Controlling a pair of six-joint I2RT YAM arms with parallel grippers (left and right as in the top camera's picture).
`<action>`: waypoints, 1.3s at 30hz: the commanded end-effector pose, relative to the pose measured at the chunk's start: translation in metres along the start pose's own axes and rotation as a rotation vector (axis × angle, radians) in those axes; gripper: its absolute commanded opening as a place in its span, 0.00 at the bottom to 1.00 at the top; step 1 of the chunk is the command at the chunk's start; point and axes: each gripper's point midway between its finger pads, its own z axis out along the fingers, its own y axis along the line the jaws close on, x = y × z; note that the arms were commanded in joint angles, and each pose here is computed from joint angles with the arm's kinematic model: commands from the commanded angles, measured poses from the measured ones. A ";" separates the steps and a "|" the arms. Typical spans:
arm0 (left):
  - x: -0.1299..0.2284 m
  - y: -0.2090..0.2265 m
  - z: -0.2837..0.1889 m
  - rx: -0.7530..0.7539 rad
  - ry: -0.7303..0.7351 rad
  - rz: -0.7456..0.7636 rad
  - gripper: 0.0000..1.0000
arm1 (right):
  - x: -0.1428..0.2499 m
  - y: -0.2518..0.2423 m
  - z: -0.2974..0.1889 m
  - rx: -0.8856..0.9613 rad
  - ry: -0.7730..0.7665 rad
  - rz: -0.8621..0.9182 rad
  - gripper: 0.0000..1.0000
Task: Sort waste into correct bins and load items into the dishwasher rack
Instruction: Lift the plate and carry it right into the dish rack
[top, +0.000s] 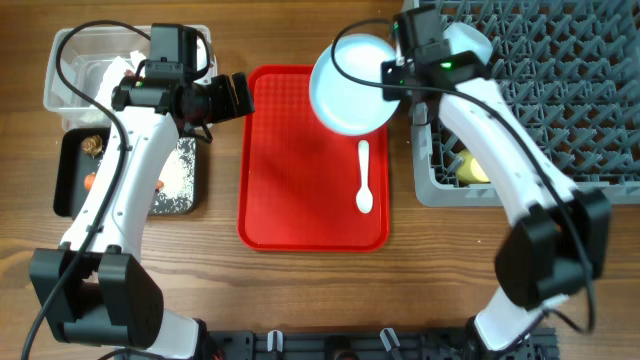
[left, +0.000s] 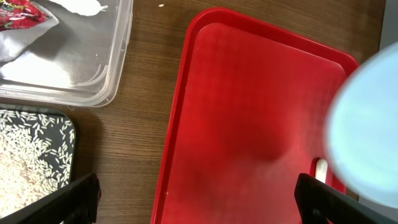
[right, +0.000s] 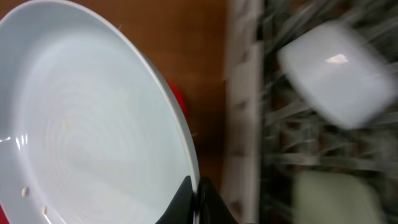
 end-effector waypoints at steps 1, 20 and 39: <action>-0.004 -0.002 -0.004 -0.002 -0.017 -0.004 1.00 | -0.030 -0.044 -0.043 0.226 -0.126 -0.029 0.04; -0.004 -0.002 -0.004 -0.002 -0.017 -0.004 1.00 | -0.057 -0.175 -0.079 0.556 -0.254 0.162 0.04; -0.004 -0.002 -0.004 -0.002 -0.017 -0.004 1.00 | -0.085 -0.307 -0.117 0.864 -0.246 -0.207 0.05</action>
